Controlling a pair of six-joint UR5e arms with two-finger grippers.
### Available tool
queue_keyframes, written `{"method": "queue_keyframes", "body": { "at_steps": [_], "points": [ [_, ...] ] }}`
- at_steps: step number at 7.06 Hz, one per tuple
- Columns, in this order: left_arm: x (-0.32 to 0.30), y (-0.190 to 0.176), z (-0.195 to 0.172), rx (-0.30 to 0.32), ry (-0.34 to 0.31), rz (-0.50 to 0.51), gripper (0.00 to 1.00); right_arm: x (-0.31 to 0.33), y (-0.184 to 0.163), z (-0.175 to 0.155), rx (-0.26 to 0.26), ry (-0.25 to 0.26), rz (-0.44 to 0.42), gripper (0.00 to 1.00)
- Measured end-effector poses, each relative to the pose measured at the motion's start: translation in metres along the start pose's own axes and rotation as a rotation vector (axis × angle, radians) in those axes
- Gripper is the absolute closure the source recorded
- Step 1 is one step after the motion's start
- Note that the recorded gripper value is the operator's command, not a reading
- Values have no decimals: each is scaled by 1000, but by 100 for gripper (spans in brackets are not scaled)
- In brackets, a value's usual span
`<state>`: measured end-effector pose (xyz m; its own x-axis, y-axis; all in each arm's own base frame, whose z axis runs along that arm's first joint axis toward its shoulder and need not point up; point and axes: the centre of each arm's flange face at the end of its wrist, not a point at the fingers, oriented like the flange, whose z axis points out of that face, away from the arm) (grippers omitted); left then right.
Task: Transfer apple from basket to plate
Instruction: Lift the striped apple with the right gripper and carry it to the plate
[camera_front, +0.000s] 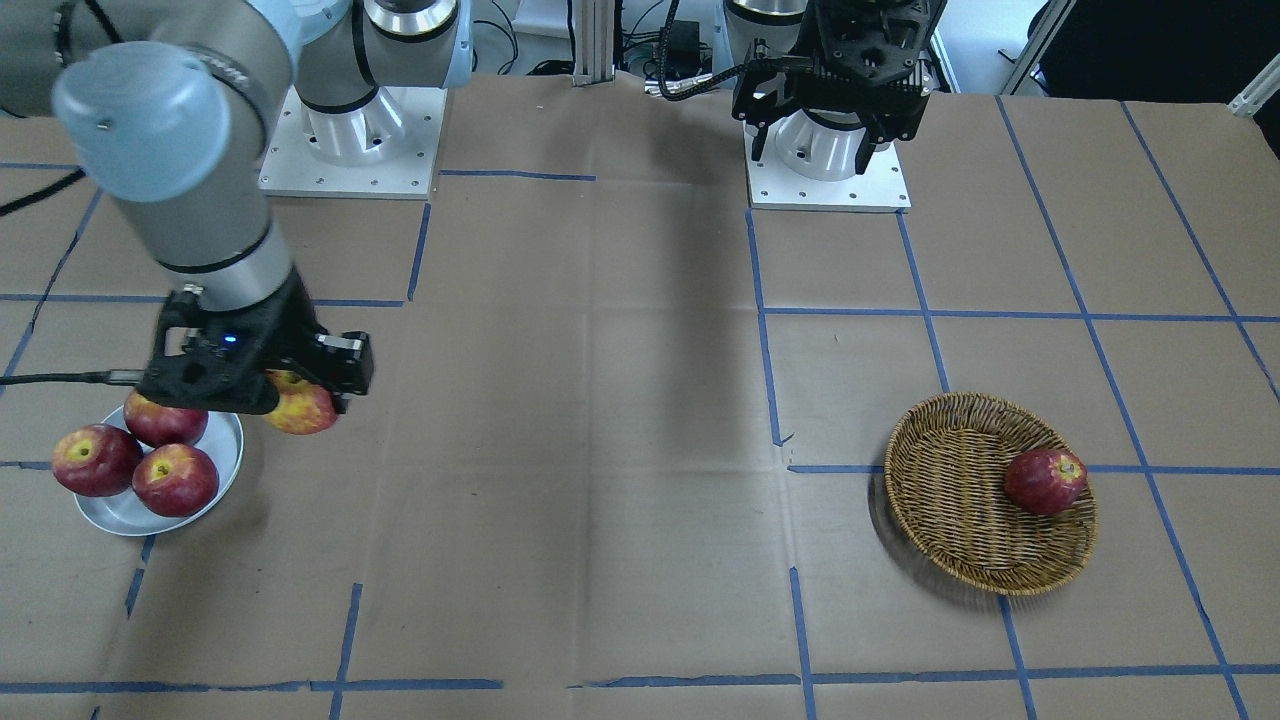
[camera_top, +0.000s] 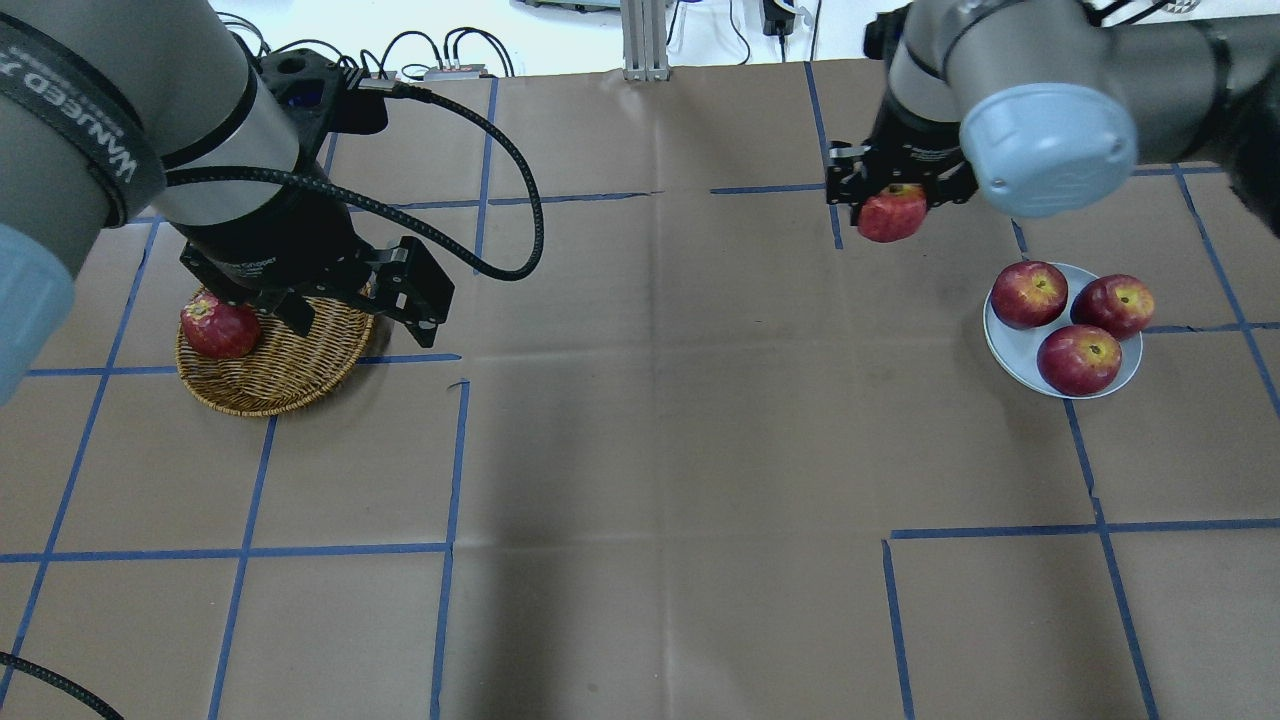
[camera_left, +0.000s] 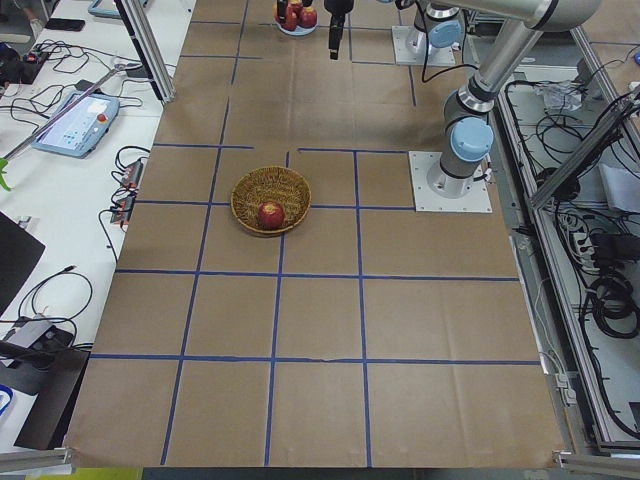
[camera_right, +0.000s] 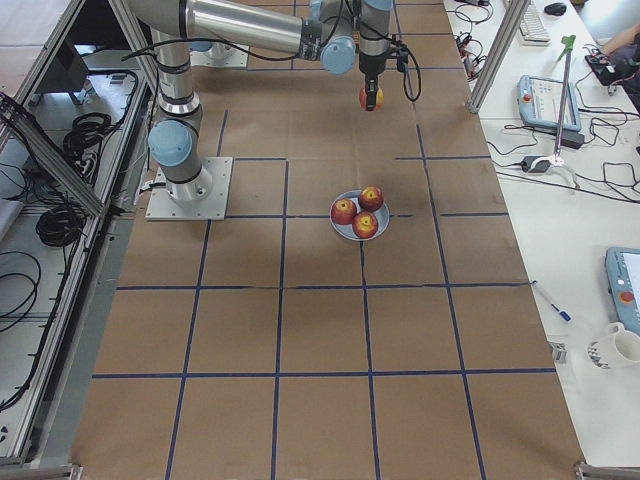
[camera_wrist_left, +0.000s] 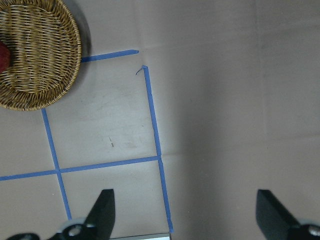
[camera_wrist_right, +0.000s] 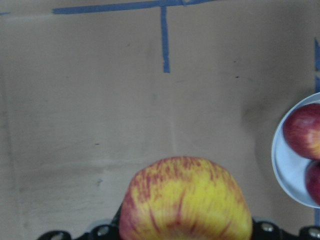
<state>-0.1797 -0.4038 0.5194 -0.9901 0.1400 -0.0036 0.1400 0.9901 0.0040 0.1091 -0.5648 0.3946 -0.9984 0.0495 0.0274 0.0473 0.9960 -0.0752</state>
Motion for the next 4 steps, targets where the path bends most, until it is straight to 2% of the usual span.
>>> {"method": "queue_keyframes", "body": {
  "at_steps": [2, 4],
  "points": [
    [0, 1, 0, 1, 0, -1, 1, 114, -4, 4, -12, 5, -93, 37],
    [0, 1, 0, 1, 0, -1, 1, 192, -6, 24, -37, -4, -173, 37]
  ]
}}
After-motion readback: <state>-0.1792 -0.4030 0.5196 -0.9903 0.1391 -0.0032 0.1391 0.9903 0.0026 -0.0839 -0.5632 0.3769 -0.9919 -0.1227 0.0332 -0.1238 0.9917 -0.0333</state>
